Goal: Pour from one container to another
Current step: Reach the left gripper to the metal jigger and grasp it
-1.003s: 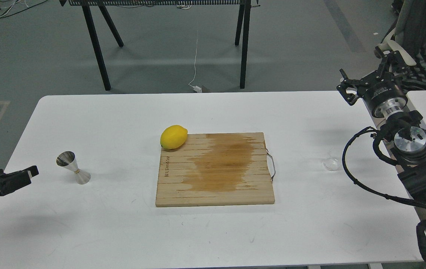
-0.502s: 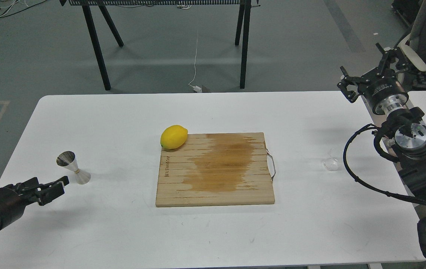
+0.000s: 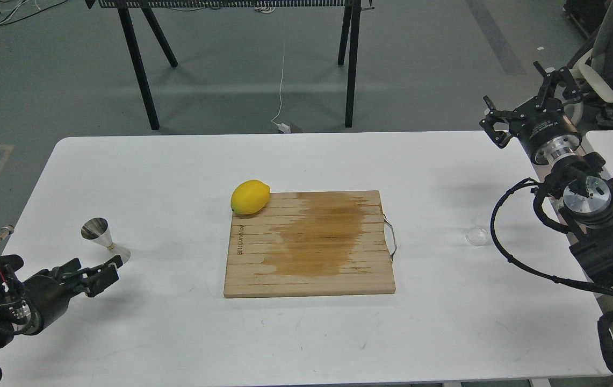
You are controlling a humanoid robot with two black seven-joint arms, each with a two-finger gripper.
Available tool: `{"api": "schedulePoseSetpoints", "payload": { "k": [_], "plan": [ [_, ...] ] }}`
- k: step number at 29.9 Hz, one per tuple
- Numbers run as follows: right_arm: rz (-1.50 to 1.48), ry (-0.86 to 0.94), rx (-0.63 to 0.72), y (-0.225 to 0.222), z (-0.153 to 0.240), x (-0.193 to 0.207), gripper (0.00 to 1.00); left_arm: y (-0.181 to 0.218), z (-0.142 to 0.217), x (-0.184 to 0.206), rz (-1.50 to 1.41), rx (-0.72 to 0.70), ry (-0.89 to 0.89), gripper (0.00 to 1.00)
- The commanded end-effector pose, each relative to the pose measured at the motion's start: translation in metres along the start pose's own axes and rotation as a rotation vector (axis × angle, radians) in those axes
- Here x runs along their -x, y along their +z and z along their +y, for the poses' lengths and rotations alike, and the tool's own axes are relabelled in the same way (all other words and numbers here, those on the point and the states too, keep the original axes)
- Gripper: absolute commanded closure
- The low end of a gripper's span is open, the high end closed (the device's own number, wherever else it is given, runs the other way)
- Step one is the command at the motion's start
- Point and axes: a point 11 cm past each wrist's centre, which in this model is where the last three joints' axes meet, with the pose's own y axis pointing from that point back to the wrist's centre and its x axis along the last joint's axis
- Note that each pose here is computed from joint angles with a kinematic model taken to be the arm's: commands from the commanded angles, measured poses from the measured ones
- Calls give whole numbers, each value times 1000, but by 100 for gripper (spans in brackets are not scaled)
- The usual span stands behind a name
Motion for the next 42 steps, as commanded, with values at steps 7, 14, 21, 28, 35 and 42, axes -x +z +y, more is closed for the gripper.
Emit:
{"api": "schedulePoseSetpoints", "payload": {
  "k": [7, 14, 21, 28, 35, 42],
  "plan": [
    [5, -2, 4, 0, 0, 1, 1, 8, -19, 4, 70, -18, 69, 2],
    [9, -4, 4, -1, 0, 1, 1, 1, -27, 10, 47, -53, 70, 3],
    [12, -2, 2, -3, 0, 0, 1, -9, -34, 12, 37, -105, 78, 3],
    [9, -4, 3, -1, 0, 0, 1, -19, -38, 8, 23, -140, 92, 5],
    [12, -4, 3, -2, 0, 0, 1, -16, -45, 14, 27, -144, 92, 7],
    [14, -5, 2, -4, 0, 0, 1, -13, -50, 15, 28, -145, 96, 16]
  ]
}}
